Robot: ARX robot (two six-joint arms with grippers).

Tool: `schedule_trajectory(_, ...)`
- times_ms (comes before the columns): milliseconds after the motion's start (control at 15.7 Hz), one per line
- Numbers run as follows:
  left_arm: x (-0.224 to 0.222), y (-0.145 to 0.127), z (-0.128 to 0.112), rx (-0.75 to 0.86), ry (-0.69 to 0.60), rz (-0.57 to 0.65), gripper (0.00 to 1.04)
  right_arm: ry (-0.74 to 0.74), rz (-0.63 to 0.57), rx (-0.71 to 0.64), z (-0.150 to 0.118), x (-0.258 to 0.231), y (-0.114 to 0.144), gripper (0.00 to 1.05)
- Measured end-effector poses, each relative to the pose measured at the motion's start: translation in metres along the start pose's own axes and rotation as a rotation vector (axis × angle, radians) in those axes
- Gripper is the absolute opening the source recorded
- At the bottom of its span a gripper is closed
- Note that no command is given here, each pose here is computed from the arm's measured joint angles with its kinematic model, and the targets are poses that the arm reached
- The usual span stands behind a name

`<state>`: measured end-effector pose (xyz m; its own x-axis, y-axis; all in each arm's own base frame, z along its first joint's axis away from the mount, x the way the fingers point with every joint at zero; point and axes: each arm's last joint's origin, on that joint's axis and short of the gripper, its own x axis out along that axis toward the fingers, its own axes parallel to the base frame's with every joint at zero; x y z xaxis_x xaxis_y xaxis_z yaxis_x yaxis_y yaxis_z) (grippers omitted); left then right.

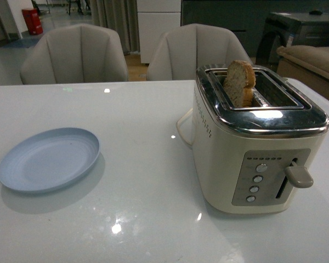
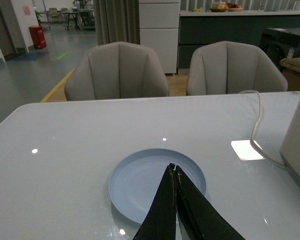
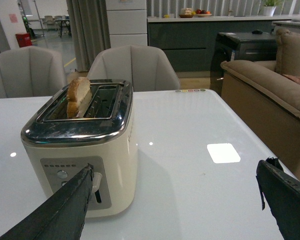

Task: Left arm holds plate, right arm toasts bread

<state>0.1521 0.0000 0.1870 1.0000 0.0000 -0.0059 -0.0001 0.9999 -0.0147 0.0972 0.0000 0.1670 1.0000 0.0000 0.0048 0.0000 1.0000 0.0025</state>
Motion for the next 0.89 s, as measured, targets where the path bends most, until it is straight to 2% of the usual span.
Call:
schedule_trajectory(511,-0.025,0.000,-0.019,0.000,-0.003,0.000,0.02,0.000,0.000,0.000,0.000,0.000,0.000,0.98)
schedule_trajectory(894,-0.037,0.000,-0.017,0.000,-0.018,0.000,0.02,0.000,0.000,0.000,0.000,0.000,0.000,0.98)
